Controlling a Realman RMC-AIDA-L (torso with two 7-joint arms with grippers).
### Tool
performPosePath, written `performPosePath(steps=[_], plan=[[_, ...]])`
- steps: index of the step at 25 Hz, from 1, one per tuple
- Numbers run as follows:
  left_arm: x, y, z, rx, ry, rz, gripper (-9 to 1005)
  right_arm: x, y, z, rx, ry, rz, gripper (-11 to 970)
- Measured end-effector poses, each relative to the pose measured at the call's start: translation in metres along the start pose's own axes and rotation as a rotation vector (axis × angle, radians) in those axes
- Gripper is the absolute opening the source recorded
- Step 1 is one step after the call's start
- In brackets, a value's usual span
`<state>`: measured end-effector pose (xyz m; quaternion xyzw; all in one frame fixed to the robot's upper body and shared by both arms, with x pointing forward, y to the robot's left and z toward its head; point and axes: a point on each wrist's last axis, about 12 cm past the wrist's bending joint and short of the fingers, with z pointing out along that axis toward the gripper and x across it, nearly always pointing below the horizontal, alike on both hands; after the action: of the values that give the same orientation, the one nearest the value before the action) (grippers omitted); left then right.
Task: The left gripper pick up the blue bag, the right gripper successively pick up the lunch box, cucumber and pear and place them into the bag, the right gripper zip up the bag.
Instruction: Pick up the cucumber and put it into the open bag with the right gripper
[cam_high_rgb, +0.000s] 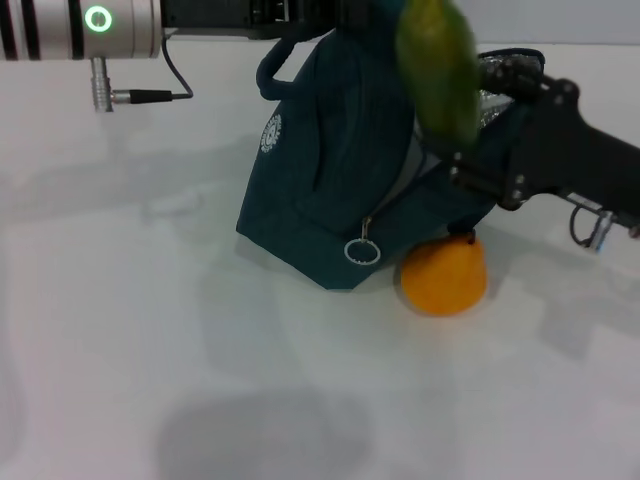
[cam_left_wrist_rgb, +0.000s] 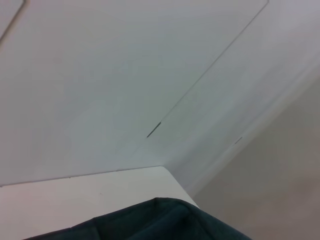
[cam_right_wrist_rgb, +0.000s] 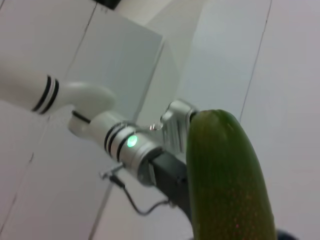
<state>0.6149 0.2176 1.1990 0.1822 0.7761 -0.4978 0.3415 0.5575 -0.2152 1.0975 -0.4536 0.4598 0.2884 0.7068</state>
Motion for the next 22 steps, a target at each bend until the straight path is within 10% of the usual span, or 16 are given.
performPosePath(steps=[22], plan=[[0.001,0.001,-0.001,-0.002,-0.001,-0.002,75,0.021,0.004,-0.013,-0.009,0.181,0.052,639]])
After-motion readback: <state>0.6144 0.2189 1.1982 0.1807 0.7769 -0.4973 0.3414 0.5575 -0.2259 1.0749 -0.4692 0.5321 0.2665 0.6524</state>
